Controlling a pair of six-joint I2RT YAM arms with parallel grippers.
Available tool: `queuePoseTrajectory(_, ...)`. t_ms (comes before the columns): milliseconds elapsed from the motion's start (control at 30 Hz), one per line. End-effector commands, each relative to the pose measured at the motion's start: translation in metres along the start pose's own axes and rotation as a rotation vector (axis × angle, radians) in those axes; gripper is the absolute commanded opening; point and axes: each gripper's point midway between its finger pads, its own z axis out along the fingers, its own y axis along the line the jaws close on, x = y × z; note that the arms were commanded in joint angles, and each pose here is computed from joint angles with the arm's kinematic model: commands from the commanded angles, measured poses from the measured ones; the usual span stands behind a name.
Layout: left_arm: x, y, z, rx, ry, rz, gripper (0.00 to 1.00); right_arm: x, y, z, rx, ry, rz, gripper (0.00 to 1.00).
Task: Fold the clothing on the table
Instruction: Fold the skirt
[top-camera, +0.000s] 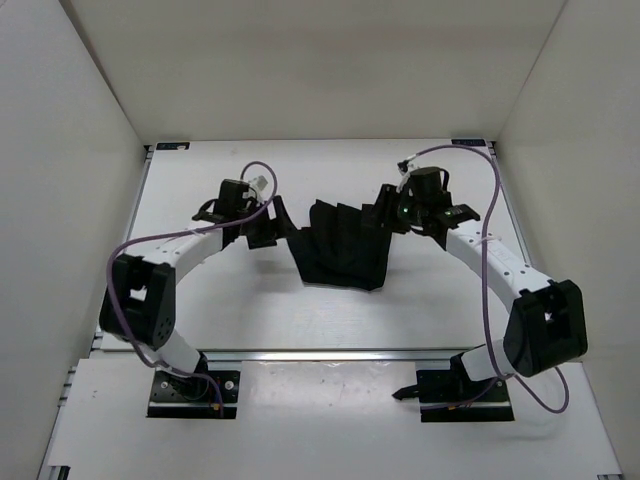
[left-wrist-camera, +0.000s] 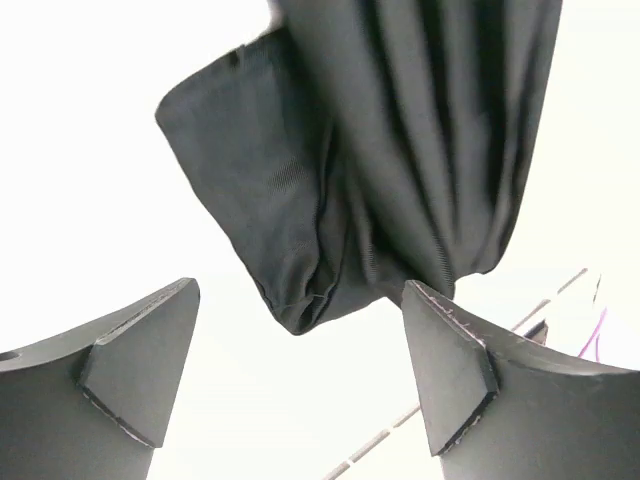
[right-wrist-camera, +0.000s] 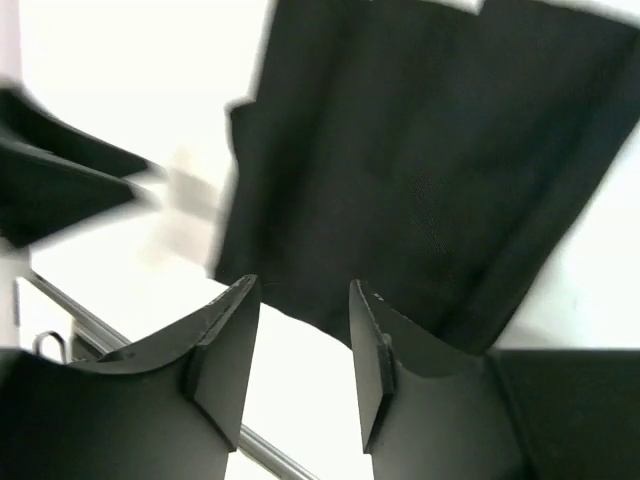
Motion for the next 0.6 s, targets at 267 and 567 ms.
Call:
queuePoseTrajectory(267, -0.04, -0.11, -0.009, 0.238, -0.159, 0.185, 0.66, 0.059, -0.033, 0.043, 0.034, 0.154, -0.019, 0.0)
queuePoseTrajectory(567, -0.017, -0.106, 0.044, 0.168, -0.112, 0.166, 0.35, 0.097, -0.009, 0.078, -0.04, 0.282, -0.075, 0.0)
